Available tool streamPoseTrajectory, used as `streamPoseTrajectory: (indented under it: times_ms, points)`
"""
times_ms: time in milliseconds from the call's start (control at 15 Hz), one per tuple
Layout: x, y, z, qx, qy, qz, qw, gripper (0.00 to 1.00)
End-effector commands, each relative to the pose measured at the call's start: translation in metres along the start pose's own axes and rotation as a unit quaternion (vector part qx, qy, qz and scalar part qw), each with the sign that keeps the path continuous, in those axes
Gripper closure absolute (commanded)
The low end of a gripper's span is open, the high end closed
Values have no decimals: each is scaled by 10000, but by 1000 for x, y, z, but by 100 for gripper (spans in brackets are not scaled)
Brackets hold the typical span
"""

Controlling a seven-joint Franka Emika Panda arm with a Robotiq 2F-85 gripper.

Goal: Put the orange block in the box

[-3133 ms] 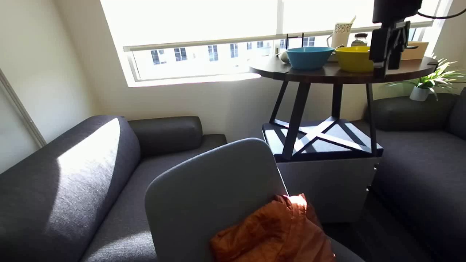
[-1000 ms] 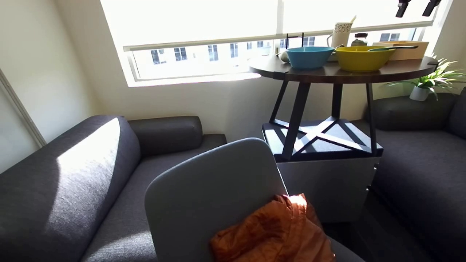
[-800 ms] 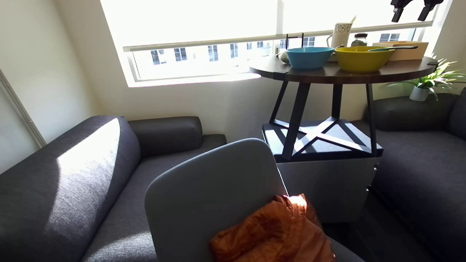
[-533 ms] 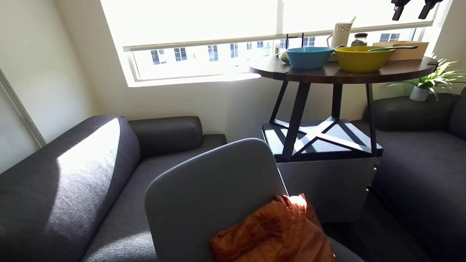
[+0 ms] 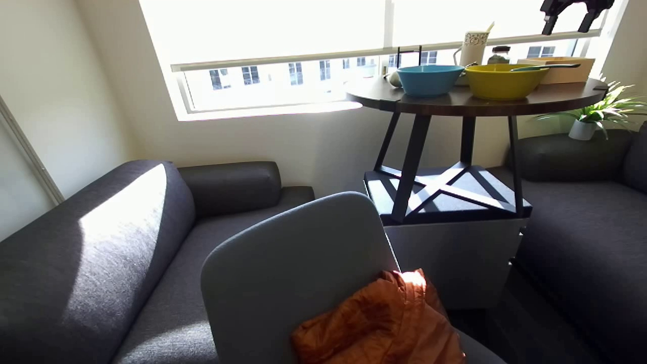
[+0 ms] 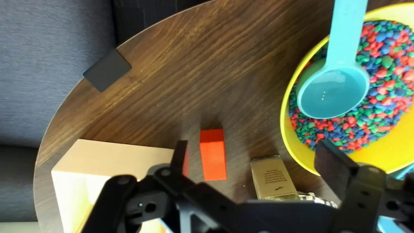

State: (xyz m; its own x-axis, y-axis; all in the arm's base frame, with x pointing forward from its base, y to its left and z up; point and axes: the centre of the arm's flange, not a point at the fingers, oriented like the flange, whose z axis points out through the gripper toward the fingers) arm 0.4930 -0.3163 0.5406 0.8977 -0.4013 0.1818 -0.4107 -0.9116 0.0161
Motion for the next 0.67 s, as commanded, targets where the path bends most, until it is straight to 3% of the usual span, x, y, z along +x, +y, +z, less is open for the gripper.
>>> streamPoseTrajectory:
  times_ms: [0,400,600]
  points:
    - [18,10,17,-80,-44,305,9995,0]
    - [36,15,44,-80,-8,1217,9925,0]
    - [46,19,56,83,-54,1377,9904,0]
